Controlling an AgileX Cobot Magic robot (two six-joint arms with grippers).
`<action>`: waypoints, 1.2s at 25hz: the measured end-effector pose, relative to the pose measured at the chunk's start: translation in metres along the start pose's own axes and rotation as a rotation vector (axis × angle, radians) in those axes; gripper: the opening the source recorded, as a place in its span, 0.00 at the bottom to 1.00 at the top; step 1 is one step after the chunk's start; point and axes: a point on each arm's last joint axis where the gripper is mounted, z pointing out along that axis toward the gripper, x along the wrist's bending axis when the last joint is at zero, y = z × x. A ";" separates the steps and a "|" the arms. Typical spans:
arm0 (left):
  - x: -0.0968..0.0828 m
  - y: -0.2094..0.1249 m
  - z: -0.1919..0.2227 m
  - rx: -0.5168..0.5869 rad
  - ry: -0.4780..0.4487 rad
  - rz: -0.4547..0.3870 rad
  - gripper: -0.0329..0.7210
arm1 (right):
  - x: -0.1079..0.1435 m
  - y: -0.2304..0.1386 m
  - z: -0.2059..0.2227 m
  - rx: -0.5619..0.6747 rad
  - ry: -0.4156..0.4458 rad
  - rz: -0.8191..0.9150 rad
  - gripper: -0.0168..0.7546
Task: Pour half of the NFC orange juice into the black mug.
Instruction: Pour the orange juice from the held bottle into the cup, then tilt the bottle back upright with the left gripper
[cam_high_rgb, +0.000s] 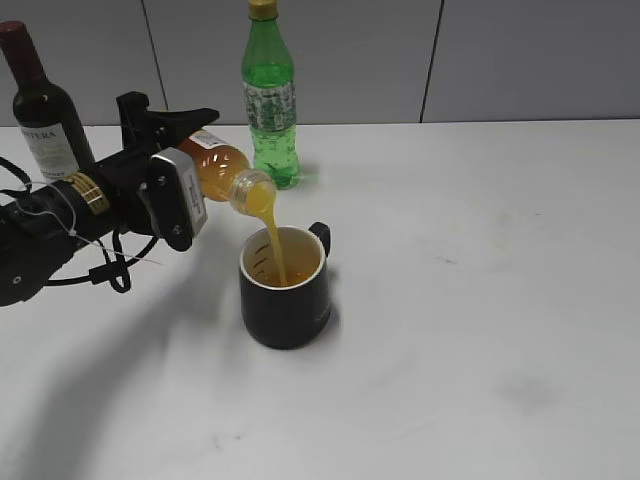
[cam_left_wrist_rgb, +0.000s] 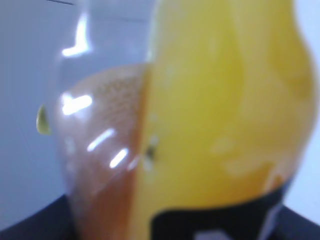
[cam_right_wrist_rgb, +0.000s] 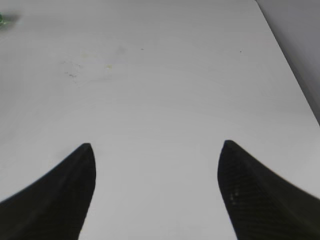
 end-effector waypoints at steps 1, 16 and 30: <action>0.000 0.000 0.000 0.000 0.001 0.003 0.67 | 0.000 0.000 0.000 0.000 0.000 0.000 0.77; 0.001 0.000 0.000 -0.001 0.012 0.045 0.67 | 0.000 0.000 0.000 0.000 0.000 -0.001 0.77; 0.001 -0.001 0.000 0.013 0.014 0.054 0.67 | 0.000 0.000 0.000 0.000 0.000 -0.001 0.77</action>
